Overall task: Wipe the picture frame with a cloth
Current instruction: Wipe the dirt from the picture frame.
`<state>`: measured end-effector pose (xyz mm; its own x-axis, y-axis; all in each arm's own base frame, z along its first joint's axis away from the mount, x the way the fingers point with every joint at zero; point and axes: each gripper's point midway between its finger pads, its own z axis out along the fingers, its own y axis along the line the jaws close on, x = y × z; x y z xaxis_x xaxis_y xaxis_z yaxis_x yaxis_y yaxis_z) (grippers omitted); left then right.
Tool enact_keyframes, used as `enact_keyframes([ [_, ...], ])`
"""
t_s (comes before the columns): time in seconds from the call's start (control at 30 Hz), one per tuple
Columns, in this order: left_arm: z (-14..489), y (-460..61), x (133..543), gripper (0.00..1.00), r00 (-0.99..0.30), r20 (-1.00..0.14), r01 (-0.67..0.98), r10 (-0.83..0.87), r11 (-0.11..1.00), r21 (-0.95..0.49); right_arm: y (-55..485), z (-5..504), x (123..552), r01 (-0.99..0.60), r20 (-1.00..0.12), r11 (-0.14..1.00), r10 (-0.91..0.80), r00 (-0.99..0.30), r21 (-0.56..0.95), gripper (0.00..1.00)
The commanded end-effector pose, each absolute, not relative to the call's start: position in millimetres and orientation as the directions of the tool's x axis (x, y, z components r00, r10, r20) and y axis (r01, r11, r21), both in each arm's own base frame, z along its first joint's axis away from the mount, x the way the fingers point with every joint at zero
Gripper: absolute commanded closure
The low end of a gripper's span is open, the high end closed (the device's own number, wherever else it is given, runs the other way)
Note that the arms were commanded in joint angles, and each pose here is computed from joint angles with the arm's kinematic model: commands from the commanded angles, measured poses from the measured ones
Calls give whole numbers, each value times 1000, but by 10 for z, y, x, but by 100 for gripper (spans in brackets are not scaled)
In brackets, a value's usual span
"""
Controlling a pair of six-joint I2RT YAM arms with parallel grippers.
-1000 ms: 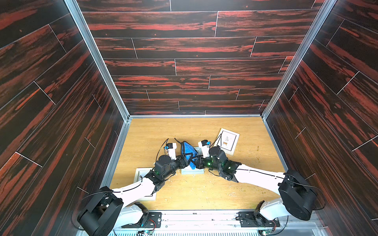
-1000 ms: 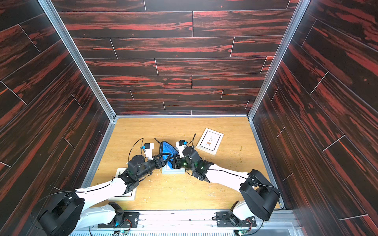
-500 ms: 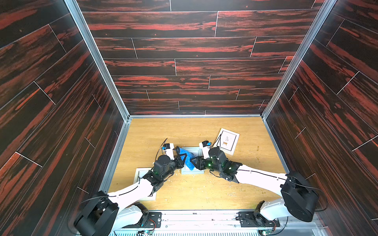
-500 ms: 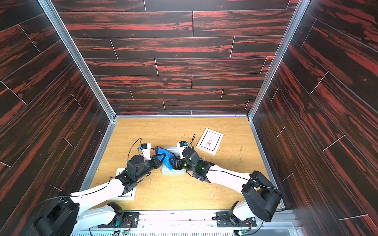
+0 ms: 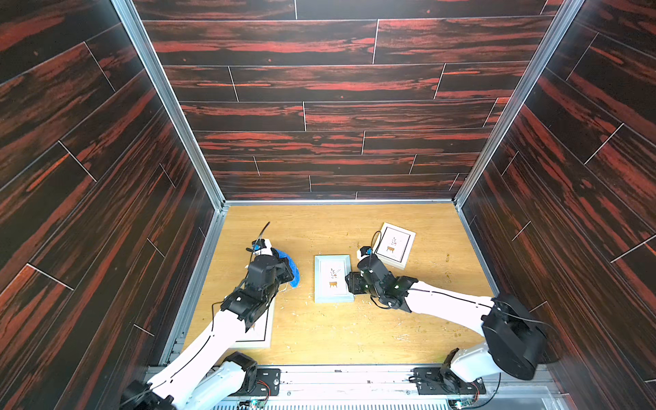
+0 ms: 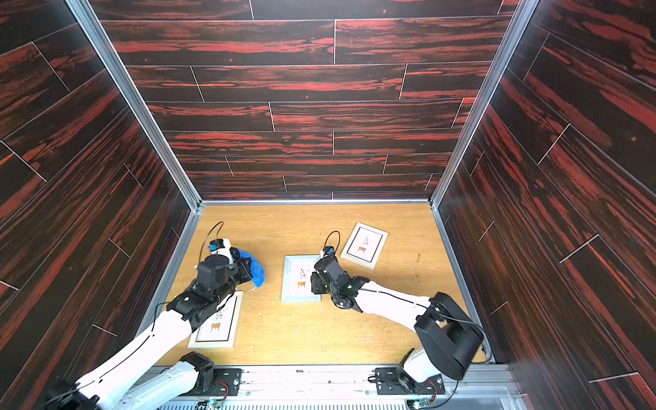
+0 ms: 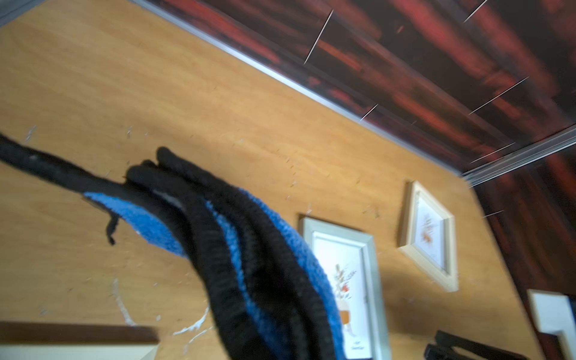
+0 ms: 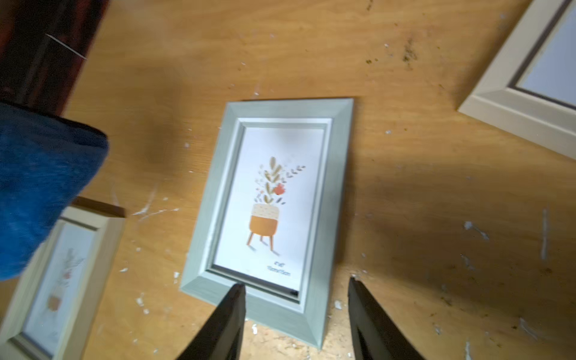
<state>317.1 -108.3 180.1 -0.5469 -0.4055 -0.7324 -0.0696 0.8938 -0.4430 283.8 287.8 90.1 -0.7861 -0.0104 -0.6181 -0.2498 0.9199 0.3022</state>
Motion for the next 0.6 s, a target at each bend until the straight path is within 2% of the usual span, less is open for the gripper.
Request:
enact_keyframes([
  [0.0,1537,-1104,3164,100,-654,-685,-81,-320,931,-357,2781,671,2849,-204,-582,952,-36,-813,227,44],
  [0.27,1227,-1487,3355,100,-785,-565,-15,-253,921,-390,2897,481,2874,-221,-553,948,-61,-831,228,43],
  [0.57,1097,-1904,3602,100,-837,-499,37,-226,886,-463,2967,278,2923,-227,-526,953,-92,-846,199,45],
])
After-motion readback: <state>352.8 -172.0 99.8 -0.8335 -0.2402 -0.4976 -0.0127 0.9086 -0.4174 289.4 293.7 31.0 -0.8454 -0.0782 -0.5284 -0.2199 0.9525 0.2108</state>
